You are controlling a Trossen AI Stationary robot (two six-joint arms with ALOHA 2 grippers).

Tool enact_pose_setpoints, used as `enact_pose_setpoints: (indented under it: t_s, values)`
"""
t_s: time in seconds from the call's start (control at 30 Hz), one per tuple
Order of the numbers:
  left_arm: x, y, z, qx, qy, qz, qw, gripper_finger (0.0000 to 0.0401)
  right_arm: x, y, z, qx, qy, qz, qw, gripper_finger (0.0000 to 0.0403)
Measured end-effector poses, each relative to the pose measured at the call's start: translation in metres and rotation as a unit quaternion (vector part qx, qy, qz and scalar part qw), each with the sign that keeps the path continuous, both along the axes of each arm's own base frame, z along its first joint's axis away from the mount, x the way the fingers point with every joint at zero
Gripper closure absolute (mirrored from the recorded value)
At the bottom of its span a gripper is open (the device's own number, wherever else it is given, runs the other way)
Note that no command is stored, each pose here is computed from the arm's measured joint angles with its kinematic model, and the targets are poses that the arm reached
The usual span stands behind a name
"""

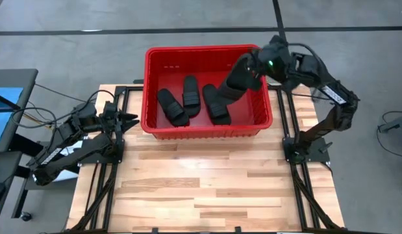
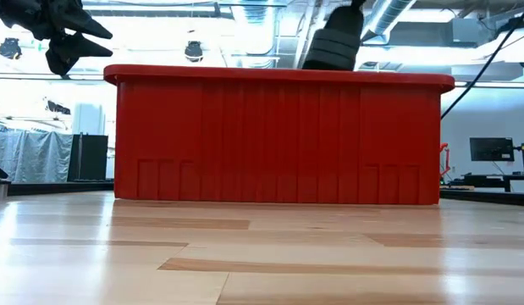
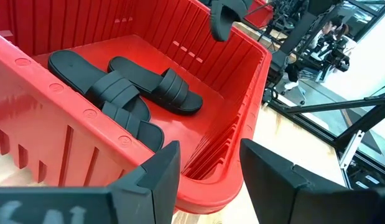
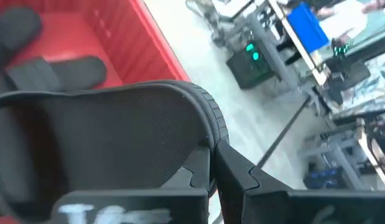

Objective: Pick and place slides into bin
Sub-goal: Put the black slide into the red container

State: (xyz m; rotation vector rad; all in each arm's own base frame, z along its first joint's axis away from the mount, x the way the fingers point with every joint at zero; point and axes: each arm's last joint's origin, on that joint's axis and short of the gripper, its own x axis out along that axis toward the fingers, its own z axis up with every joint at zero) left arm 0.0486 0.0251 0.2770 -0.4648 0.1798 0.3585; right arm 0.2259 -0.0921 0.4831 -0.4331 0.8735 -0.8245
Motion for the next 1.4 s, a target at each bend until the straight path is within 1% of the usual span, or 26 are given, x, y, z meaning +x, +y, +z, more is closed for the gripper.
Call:
enact_pose_setpoints:
  t_s: [0.13,0.33,0.5,0.6,0.77,0.9,1.03,1.13,1.23,1.4]
  values:
    - [0.0,0.0,0.0,0.0,0.0,0.0,1.0,0.0244,0.001,-0.032,-0.008,0.017,0.034,-0.005,0.999,0.0402]
    - [0.0,0.0,0.0,0.0,0.0,0.0,1.0,0.0244,-0.002,-0.083,-0.023,0.056,0.059,-0.008,0.997,0.0402]
    - [0.0,0.0,0.0,0.0,0.0,0.0,1.0,0.0244,-0.006,-0.121,-0.043,0.11,0.076,0.004,0.991,0.0402]
    - [0.0,0.0,0.0,0.0,0.0,0.0,1.0,0.0244,-0.007,-0.139,-0.054,0.133,0.09,0.009,0.987,0.0402]
    - [0.0,0.0,0.0,0.0,0.0,0.0,1.0,0.0244,-0.004,-0.159,-0.07,0.168,0.099,0.049,0.98,0.0403]
    - [0.0,0.0,0.0,0.0,0.0,0.0,1.0,0.0244,-0.004,-0.171,-0.079,0.197,0.106,0.066,0.972,0.0403]
    - [0.0,0.0,0.0,0.0,0.0,0.0,1.0,0.0244,-0.003,-0.181,-0.091,0.242,0.125,0.079,0.959,0.0403]
    - [0.0,0.0,0.0,0.0,0.0,0.0,1.0,0.0244,-0.002,-0.186,-0.098,0.271,0.141,0.077,0.949,0.0403]
    - [0.0,0.0,0.0,0.0,0.0,0.0,1.0,0.0244,-0.002,-0.192,-0.108,0.304,0.144,0.091,0.937,0.0403]
    - [0.0,0.0,0.0,0.0,0.0,0.0,1.0,0.0244,0.006,-0.203,-0.126,0.33,0.149,0.109,0.926,0.0403]
